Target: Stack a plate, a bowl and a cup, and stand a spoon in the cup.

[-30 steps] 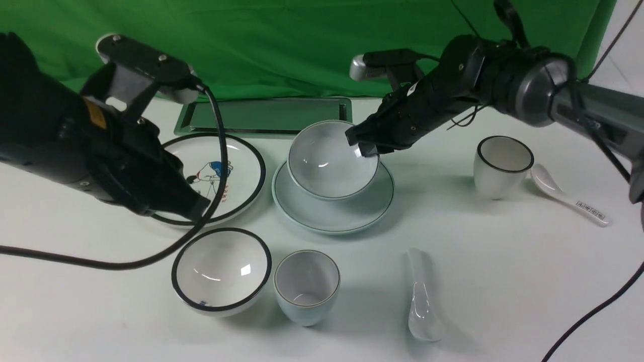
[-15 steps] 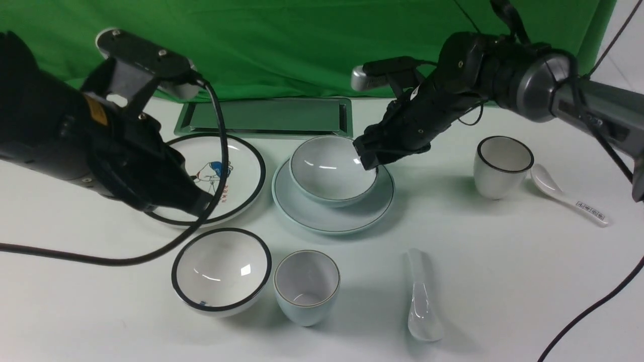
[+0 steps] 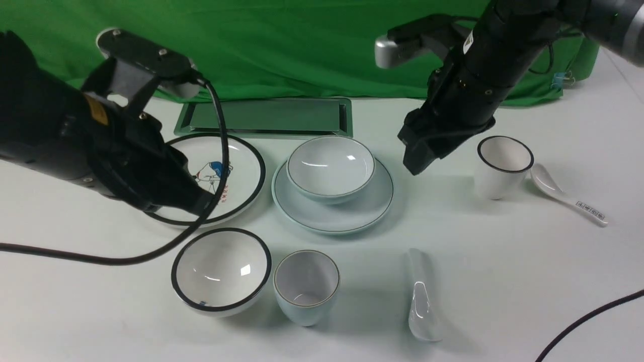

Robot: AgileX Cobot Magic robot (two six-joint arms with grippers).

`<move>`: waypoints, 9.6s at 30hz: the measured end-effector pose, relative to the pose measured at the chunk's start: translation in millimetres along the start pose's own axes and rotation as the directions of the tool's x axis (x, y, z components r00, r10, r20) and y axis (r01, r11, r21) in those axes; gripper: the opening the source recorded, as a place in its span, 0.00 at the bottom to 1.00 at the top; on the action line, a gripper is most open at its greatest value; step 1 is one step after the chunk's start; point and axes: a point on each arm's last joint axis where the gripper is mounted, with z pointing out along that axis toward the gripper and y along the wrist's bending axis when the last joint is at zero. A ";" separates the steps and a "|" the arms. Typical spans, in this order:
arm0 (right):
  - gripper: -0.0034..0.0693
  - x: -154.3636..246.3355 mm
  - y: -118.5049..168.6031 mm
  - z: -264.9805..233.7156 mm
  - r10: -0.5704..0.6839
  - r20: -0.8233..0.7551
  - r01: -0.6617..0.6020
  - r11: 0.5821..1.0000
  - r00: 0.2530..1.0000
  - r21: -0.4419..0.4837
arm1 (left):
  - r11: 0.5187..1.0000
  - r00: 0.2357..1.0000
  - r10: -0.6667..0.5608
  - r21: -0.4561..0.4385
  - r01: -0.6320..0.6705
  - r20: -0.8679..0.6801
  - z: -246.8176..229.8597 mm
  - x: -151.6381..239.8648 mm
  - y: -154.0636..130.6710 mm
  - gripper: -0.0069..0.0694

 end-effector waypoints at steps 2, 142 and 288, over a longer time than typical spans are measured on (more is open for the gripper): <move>0.63 1.9 18.1 5.0 -0.045 -0.022 0.044 0.999 0.999 -0.019 | 1.000 1.000 0.000 0.000 0.000 0.001 0.0 -0.1 0.0 0.13; 0.27 30.3 6.9 45.8 0.204 0.526 -0.278 0.958 0.826 0.066 | 0.997 0.986 -0.065 0.039 0.060 0.155 -69.0 20.3 -13.4 0.24; 0.10 378.0 58.1 19.4 0.081 0.876 -0.699 0.639 0.476 0.321 | 0.999 0.955 -0.034 -0.009 0.038 0.296 -113.2 121.7 -33.2 0.34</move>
